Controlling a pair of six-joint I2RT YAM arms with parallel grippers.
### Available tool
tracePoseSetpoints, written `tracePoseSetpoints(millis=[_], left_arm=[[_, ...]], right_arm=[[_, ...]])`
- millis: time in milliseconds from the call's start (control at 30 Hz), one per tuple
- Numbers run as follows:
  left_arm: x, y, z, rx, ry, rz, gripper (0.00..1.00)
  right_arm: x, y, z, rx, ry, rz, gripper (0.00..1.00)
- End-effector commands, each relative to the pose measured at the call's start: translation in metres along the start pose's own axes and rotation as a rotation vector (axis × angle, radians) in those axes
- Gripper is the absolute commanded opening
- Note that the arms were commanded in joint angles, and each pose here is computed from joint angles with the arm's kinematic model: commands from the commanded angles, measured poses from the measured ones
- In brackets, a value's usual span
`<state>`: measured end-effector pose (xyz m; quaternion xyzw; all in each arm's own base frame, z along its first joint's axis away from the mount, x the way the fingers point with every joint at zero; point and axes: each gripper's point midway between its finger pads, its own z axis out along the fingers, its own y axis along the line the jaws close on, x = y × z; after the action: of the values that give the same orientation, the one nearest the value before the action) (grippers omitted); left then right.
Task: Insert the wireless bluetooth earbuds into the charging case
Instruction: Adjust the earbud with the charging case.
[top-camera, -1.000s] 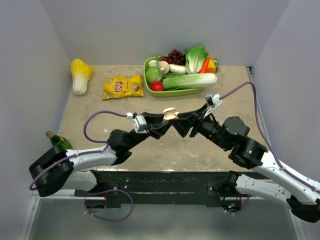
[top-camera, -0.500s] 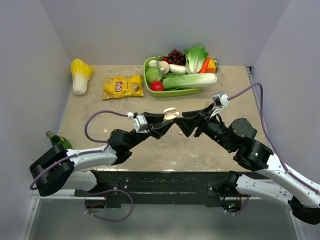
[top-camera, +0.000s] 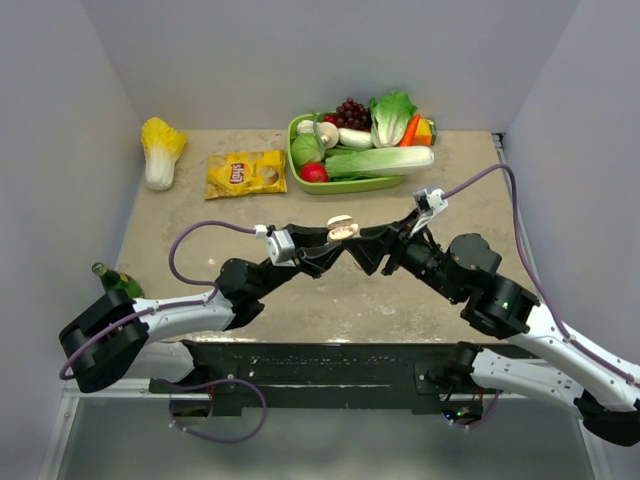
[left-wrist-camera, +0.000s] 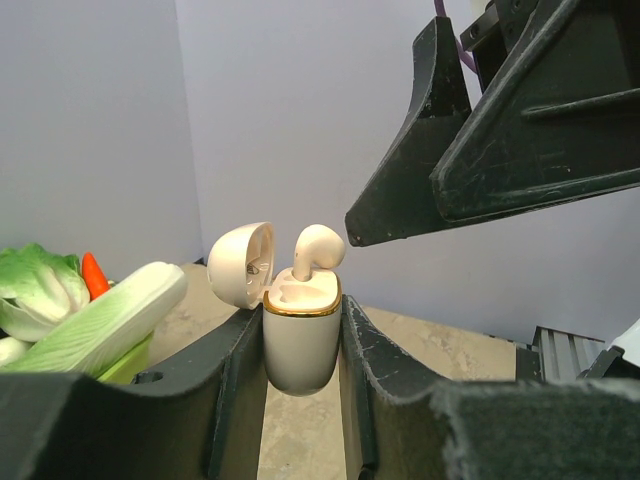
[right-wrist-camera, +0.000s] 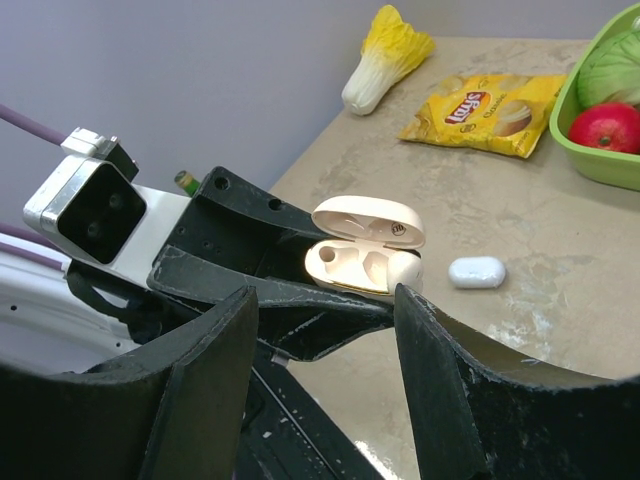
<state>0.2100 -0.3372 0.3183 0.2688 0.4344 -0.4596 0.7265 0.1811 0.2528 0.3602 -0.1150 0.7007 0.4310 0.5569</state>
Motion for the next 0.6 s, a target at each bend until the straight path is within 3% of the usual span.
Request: tracePoseSetpoints(millis=[0,567], left_arm=[[-0.161,-0.018,-0.021,0.056,-0.630,0.125,0.00],[-0.159,-0.018,-0.021,0.058,-0.624,0.121,0.00]], right_arm=[[-0.013,0.004,0.000,-0.002,-0.040,0.018,0.60],[-0.009,0.004,0.007,0.001,-0.027,0.023,0.61]])
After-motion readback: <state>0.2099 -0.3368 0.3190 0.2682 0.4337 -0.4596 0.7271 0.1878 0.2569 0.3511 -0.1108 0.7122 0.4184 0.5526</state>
